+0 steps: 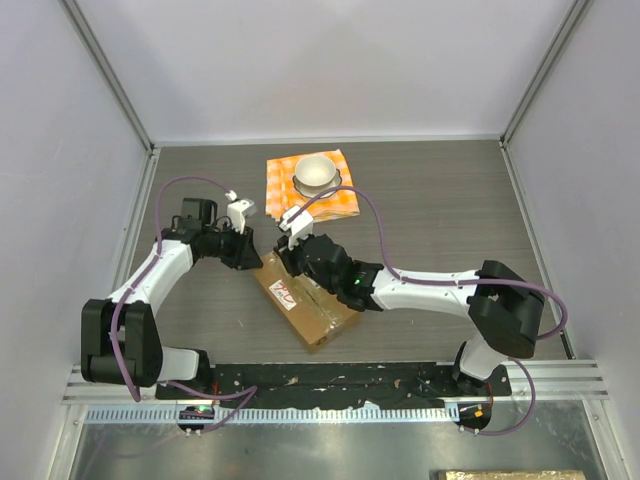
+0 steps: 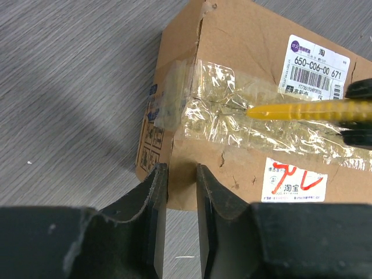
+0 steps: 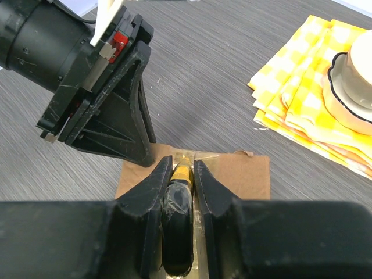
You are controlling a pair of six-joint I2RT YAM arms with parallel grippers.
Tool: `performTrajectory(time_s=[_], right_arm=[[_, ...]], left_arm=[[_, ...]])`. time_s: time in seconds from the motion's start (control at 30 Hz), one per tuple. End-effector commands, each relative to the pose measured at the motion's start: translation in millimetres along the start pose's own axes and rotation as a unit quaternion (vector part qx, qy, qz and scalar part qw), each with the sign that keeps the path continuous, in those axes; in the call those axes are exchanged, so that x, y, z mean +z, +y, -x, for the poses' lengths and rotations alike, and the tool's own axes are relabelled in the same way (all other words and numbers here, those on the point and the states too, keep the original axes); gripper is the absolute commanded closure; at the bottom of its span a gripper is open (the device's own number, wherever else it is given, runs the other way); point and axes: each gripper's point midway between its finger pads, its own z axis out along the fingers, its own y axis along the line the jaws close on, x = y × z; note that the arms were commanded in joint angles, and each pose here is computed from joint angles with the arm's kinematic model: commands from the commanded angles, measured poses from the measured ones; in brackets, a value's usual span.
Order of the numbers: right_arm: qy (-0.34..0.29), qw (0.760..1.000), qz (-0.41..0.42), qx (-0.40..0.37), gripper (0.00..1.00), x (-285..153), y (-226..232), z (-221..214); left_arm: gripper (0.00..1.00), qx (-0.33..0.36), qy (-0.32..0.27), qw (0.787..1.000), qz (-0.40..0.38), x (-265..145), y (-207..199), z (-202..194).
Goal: Unpack the express box
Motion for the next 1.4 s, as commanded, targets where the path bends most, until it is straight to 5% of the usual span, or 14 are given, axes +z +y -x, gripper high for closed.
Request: performTrajectory(time_s=[0.0, 1.37], right_arm=[[-0.046, 0.999, -0.007, 0.004, 0.99, 7, -1, 32], [-0.019, 1.000, -0.003, 0.020, 0.99, -7, -7, 19]], left_arm=[[0.76, 0.002, 0.021, 1.000, 0.017, 4, 10, -12], [0.84, -0.015, 0.038, 0.999, 0.023, 8, 14, -20]])
